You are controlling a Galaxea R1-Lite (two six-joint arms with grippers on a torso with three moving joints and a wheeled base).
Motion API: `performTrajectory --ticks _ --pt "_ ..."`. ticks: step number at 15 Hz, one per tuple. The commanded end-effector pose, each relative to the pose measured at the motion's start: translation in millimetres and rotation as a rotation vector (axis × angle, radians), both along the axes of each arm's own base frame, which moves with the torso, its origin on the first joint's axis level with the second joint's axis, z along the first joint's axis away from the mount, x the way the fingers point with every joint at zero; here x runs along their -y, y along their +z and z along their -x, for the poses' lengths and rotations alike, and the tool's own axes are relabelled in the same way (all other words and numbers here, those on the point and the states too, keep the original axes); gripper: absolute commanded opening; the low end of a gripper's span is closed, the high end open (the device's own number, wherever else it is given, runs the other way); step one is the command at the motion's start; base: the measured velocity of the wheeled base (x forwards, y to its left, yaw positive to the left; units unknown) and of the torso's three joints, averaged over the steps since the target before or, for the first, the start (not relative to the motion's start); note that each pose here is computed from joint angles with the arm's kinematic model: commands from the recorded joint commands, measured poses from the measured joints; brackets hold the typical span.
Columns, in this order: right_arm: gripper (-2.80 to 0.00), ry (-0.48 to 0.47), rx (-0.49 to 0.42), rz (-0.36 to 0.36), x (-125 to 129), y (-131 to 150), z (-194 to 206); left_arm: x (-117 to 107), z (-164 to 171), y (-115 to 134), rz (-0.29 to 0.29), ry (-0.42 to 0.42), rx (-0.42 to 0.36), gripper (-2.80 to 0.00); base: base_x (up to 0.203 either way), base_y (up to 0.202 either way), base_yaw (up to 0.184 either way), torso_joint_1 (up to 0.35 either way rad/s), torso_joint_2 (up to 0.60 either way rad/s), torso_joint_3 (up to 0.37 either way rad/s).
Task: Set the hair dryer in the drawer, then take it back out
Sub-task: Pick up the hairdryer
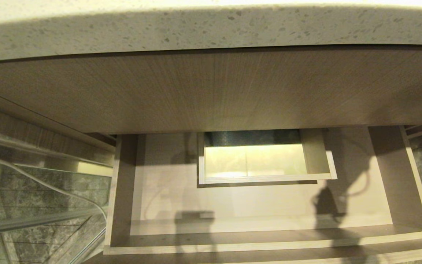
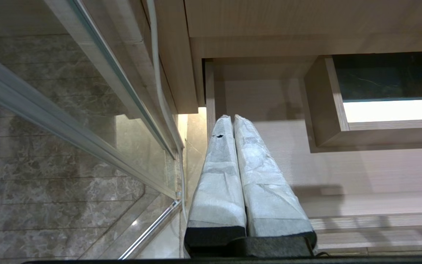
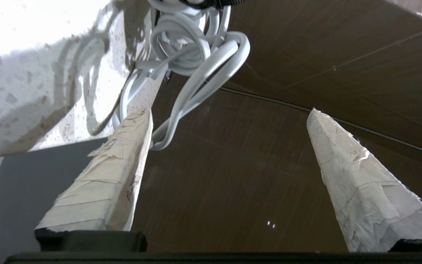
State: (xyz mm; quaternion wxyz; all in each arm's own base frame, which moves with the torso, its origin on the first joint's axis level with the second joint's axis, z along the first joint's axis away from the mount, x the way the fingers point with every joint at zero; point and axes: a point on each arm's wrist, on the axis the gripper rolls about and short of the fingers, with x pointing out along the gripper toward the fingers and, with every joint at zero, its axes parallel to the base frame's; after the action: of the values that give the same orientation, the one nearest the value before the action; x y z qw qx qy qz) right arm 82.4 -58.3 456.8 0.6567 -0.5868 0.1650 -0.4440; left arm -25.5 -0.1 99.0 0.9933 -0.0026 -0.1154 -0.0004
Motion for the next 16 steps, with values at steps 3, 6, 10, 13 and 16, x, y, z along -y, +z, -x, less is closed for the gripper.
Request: performTrajectory --ticks 3,6,10,13,16 --pt "0.00 -0.047 -0.025 -0.017 6 -3 -6 0 -4 -11 0.001 0.000 -0.038 -2.80 0.000 0.000 0.000 0.000 0.00 0.000" --pt "0.00 -0.066 -0.034 -0.030 12 -4 -15 0 -4 -11 0.001 0.000 -0.038 -2.80 0.000 0.000 0.000 0.000 0.00 0.000" --pt "0.00 -0.068 -0.014 -0.021 19 -2 -27 0 -4 -11 0.001 0.000 -0.038 -2.80 0.000 0.000 0.000 0.000 0.00 0.000" --pt "0.00 -0.065 0.008 -0.016 23 -1 -34 0 -4 -11 0.001 0.000 -0.038 -2.80 0.000 0.000 0.000 0.000 0.00 0.000" --pt "0.00 -0.066 0.017 -0.012 26 -1 -39 0 -4 -11 0.001 0.000 -0.038 -2.80 0.000 0.000 0.000 0.000 0.00 0.000"
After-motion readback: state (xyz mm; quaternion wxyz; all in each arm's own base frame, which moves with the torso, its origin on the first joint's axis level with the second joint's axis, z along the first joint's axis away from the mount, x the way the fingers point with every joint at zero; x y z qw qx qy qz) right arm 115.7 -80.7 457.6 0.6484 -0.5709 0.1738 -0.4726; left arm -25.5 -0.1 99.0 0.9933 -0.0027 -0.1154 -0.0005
